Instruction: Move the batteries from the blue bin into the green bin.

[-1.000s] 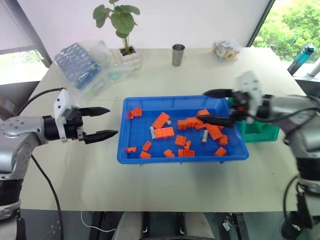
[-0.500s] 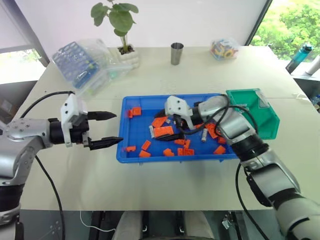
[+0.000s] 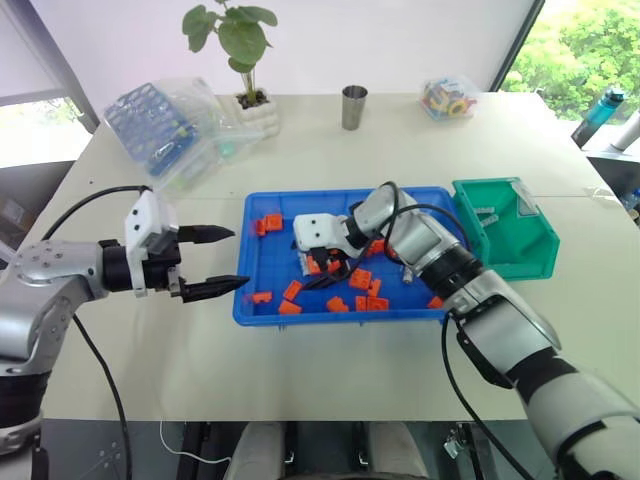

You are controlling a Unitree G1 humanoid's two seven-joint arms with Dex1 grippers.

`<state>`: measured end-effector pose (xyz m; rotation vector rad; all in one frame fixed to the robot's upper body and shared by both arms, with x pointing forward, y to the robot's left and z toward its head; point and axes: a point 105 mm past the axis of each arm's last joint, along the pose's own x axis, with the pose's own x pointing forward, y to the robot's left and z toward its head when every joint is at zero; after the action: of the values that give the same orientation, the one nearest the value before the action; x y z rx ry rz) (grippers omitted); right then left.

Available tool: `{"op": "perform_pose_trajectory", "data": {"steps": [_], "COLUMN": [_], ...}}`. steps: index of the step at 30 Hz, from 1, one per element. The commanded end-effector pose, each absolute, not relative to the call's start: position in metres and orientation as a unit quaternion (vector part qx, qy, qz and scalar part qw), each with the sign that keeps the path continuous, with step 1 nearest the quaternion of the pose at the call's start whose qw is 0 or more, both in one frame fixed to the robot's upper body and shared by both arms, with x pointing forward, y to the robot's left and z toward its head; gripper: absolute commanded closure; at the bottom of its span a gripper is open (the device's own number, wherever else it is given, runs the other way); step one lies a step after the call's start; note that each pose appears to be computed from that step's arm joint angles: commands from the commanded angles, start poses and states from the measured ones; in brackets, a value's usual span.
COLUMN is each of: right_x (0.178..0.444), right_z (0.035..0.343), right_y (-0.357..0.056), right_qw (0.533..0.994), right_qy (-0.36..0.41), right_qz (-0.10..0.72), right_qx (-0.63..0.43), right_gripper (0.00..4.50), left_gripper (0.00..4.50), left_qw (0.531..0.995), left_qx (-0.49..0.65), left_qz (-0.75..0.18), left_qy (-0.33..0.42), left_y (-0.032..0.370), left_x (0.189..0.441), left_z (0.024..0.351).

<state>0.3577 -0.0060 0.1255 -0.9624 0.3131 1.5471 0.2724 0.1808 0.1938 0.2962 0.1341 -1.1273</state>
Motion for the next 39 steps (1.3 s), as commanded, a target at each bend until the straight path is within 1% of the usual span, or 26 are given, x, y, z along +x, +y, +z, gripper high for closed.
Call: {"op": "perform_pose_trajectory", "data": {"steps": [1, 4, 10, 15, 16, 19, 20, 21, 22, 25, 29, 31, 33, 36, 39], "right_x": [0.362, 0.364, 0.372, 0.370, 0.370, 0.369, 0.368, 0.368, 0.368, 0.366, 0.360, 0.355, 0.354, 0.364, 0.369], "right_z": [0.131, 0.127, 0.127, 0.129, 0.129, 0.128, 0.129, 0.129, 0.132, 0.145, 0.186, 0.219, 0.244, 0.263, 0.261], "right_y": [-0.006, -0.010, -0.010, -0.005, -0.005, -0.005, -0.004, -0.003, -0.001, 0.008, 0.013, -0.002, -0.023, -0.072, -0.150], "right_qw": [0.593, 0.589, 0.603, 0.605, 0.605, 0.603, 0.604, 0.605, 0.609, 0.624, 0.661, 0.697, 0.739, 0.809, 0.867], "right_qy": [0.145, 0.166, 0.180, 0.187, 0.187, 0.183, 0.180, 0.175, 0.168, 0.142, 0.085, 0.048, 0.030, 0.033, 0.061], "right_qz": [0.664, 0.665, 0.655, 0.666, 0.667, 0.669, 0.670, 0.670, 0.671, 0.676, 0.676, 0.659, 0.626, 0.542, 0.427], "right_qx": [-0.432, -0.427, -0.419, -0.394, -0.394, -0.393, -0.393, -0.392, -0.387, -0.365, -0.315, -0.278, -0.247, -0.226, -0.250], "right_gripper": [0.06, 0.06, 0.06, 0.06, 0.28, 1.17, 1.76, 2.21, 2.28, 2.28, 2.28, 2.28, 2.28, 2.28, 2.28], "left_gripper": [0.00, 0.00, 0.00, 0.00, 0.00, 0.00, 0.00, 0.00, 0.00, 0.00, 0.00, 0.00, 0.00, 0.00, 0.00], "left_qw": [0.829, 0.830, 0.831, 0.833, 0.833, 0.834, 0.834, 0.834, 0.834, 0.832, 0.830, 0.827, 0.824, 0.822, 0.819], "left_qx": [0.147, 0.147, 0.145, 0.144, 0.144, 0.144, 0.144, 0.144, 0.144, 0.145, 0.143, 0.140, 0.138, 0.134, 0.131], "left_qz": [-0.538, -0.538, -0.536, -0.534, -0.533, -0.532, -0.532, -0.532, -0.532, -0.534, -0.539, -0.544, -0.548, -0.553, -0.559], "left_qy": [0.039, 0.036, 0.031, 0.027, 0.026, 0.025, 0.025, 0.025, 0.025, 0.026, 0.027, 0.027, 0.026, 0.022, 0.017], "left_y": [0.175, 0.174, 0.172, 0.171, 0.171, 0.171, 0.171, 0.171, 0.171, 0.171, 0.169, 0.165, 0.162, 0.157, 0.152], "left_x": [0.271, 0.272, 0.274, 0.275, 0.275, 0.275, 0.276, 0.276, 0.276, 0.275, 0.276, 0.275, 0.276, 0.280, 0.283], "left_z": [0.205, 0.206, 0.206, 0.206, 0.206, 0.207, 0.207, 0.207, 0.206, 0.206, 0.205, 0.203, 0.201, 0.201, 0.202]}}
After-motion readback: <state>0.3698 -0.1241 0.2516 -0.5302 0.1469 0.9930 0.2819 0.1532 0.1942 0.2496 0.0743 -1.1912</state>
